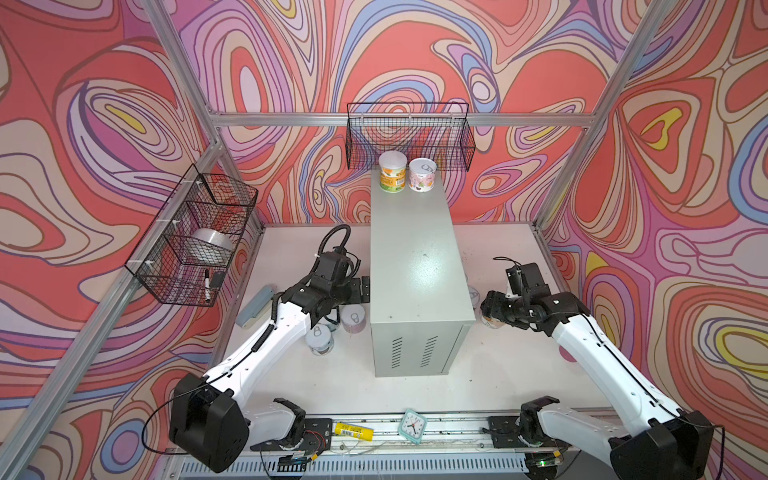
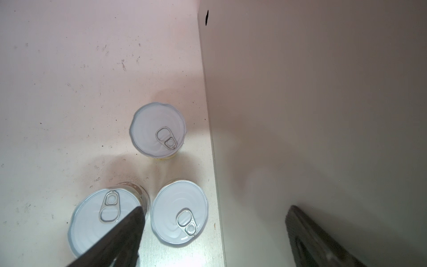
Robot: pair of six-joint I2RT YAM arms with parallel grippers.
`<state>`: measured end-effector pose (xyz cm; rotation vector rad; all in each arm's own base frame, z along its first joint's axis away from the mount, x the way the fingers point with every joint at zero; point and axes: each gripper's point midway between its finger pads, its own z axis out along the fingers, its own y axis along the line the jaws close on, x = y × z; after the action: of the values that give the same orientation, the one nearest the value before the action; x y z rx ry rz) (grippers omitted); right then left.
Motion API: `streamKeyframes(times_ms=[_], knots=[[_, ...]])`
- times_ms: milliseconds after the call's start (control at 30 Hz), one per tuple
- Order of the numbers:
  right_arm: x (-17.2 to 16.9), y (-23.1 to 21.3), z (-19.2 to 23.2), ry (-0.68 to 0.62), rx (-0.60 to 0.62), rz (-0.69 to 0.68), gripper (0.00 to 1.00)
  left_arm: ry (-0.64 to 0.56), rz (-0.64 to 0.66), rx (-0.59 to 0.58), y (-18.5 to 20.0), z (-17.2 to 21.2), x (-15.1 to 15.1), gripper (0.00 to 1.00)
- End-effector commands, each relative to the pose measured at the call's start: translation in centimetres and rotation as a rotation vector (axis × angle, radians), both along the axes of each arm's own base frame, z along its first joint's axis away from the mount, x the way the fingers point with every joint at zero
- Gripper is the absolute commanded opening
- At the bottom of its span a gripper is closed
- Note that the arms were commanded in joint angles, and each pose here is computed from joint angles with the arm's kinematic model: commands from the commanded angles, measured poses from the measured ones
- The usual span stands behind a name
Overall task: Place and organize the canned foods onto the counter
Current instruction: 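Close the right gripper on the orange-labeled can and lift it, then carry the orange-labeled can up over the cabinet top with the right gripper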
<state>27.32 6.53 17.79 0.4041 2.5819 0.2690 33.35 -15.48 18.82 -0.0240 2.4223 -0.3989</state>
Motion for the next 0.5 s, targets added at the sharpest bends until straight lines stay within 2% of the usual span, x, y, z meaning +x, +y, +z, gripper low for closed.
streamKeyframes(times_ms=[0, 467], knots=[[0.7, 0.2, 3.9, -0.091, 0.026, 0.009, 0.0, 0.008, -0.031, -0.015, -0.8, 0.3, 0.1, 0.96], [2.4, 0.6, 15.9, -0.315, 0.034, 0.054, 0.0, -0.015, -0.004, -0.01, 0.3, 1.2, 0.3, 0.97]])
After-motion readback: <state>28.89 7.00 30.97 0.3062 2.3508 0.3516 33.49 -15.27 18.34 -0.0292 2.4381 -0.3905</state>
